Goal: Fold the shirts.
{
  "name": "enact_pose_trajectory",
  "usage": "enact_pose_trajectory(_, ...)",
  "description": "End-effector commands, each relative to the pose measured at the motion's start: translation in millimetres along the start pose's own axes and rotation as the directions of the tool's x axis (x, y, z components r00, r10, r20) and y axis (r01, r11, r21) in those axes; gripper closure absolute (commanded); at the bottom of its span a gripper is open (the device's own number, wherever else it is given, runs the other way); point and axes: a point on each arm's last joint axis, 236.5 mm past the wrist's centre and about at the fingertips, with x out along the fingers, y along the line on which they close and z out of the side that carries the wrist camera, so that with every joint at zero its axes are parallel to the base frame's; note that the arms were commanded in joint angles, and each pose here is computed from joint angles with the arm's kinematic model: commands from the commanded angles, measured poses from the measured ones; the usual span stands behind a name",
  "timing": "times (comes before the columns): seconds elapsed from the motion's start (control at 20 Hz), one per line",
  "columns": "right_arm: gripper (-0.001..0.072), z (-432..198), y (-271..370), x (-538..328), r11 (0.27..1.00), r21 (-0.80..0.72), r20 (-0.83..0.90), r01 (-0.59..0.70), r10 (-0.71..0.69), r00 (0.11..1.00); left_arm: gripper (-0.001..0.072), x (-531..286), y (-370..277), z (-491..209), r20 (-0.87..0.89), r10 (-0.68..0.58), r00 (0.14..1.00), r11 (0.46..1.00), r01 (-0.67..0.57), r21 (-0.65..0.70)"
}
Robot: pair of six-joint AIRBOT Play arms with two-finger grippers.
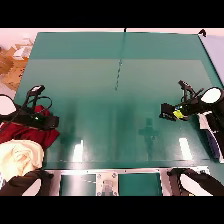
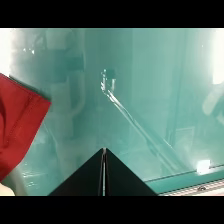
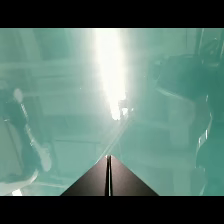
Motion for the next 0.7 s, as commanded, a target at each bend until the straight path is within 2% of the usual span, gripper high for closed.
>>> enact_pose_trajectory(0.0,0.0693,-0.3,0.3,0.1,1.000,-0.001,0.000,0.000,0.000,1.000,0.0683,-0.1,3.0,1.1,0.006,0.013,1.000,1.000,-0.013,0.004)
enact_pose_trajectory(0.05,0.0692,-0.3,0.3,0.1,1.000,-0.001,0.000,0.000,0.000,1.000,0.0682,-0.3,10.6,3.8,0.017,0.045,0.999,0.999,-0.046,0.012)
enact_pose_trajectory(0.1,0.0693,-0.3,0.3,0.1,1.000,-0.001,0.000,0.000,0.000,1.000,0.0605,-1.3,23.5,6.0,0.026,0.100,0.995,0.995,-0.101,0.025)
enact_pose_trajectory(0.15,0.0693,-0.3,0.3,0.1,1.000,-0.001,0.000,0.000,0.000,1.000,0.0214,-4.0,41.7,10.7,0.046,0.177,0.983,0.983,-0.179,0.041)
enact_pose_trajectory(0.2,0.0692,-0.3,0.3,0.1,1.000,-0.001,0.000,0.000,0.000,1.000,0.0012,-10.5,66.8,18.3,0.078,0.283,0.956,0.958,-0.286,0.034)
enact_pose_trajectory(0.3,0.0692,-0.3,0.3,0.1,1.000,-0.001,0.000,0.000,0.000,1.000,0.0002,-29.2,110.1,38.0,0.163,0.462,0.872,0.880,-0.473,0.038)
enact_pose_trajectory(0.35,0.0693,-0.4,0.3,0.1,1.000,-0.001,-0.001,0.000,0.000,1.000,0.0002,-34.4,124.2,49.0,0.211,0.504,0.837,0.852,-0.522,0.034)
enact_pose_trajectory(0.5,0.0693,-0.3,0.3,0.1,1.000,-0.001,0.000,0.000,0.000,1.000,0.0002,-18.4,153.5,61.4,0.244,0.524,0.816,0.843,-0.538,-0.011)
enact_pose_trajectory(0.65,0.0693,-0.3,0.3,0.1,1.000,-0.001,0.000,0.000,0.000,1.000,0.0003,26.4,185.1,48.2,0.131,0.530,0.838,0.847,-0.531,-0.028)
